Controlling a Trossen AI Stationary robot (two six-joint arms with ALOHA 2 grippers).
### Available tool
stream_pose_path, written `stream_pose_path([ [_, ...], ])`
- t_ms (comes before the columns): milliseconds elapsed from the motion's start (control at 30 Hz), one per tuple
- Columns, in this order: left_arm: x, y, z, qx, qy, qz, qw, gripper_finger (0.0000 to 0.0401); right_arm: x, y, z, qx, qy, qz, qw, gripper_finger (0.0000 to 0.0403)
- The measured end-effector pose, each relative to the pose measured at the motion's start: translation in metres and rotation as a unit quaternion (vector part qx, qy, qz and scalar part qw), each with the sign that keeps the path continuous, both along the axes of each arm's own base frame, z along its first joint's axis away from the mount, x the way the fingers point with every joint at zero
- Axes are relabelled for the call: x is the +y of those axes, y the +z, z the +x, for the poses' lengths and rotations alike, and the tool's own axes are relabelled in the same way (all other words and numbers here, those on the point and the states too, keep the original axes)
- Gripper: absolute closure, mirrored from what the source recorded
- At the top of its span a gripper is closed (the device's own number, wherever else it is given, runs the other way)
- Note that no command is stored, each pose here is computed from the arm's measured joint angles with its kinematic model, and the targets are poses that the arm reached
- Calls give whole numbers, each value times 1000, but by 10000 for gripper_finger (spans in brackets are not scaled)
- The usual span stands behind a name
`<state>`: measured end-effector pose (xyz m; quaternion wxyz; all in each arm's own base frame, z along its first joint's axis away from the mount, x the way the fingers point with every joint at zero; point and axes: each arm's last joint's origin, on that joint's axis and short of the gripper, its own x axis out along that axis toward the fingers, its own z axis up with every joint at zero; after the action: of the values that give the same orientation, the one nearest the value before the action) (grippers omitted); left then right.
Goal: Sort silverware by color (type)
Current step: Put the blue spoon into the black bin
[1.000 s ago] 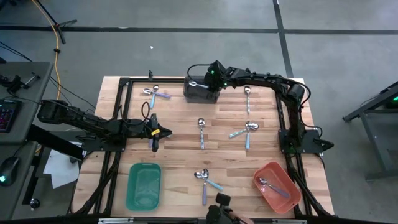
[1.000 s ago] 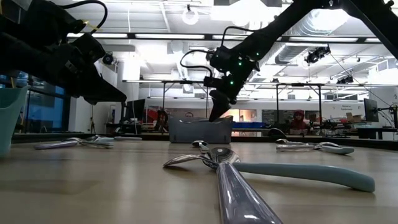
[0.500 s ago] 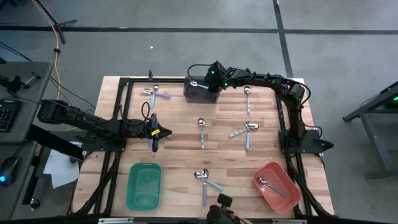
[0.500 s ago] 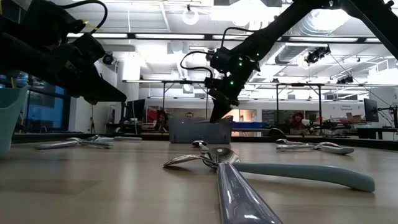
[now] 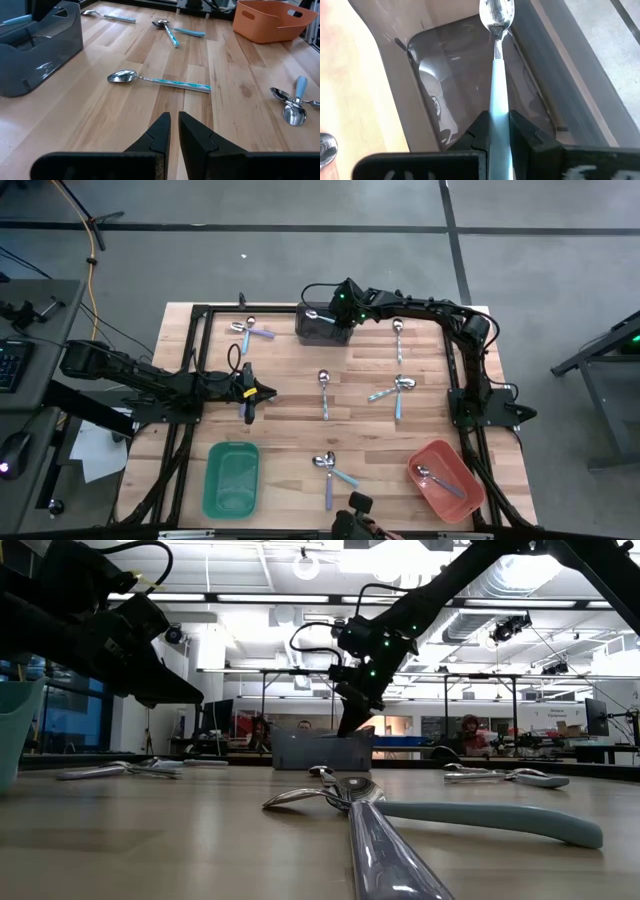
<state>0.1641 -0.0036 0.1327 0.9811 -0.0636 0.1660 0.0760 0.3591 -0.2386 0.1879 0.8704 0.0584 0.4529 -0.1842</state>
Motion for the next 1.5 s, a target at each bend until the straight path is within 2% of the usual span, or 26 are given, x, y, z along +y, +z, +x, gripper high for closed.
stream_pose_path([
  [667,0,0,0,1,-3,7,1000,371,1,-2,0,2,-11,11,1000,381],
  [867,0,0,0,1,-3,7,1000,371,-1,-18,4,22,-11,21,999,381],
  [1067,0,0,0,1,-3,7,1000,371,-6,-3,10,1,-19,14,1000,381],
  [1300,0,0,0,1,-3,7,1000,371,-7,-5,8,6,-23,28,999,381],
  [1400,0,0,0,1,-3,7,1000,371,-7,-9,9,6,-33,37,999,372],
  [1500,0,0,0,1,-3,7,1000,371,-7,-14,10,10,-38,43,998,347],
])
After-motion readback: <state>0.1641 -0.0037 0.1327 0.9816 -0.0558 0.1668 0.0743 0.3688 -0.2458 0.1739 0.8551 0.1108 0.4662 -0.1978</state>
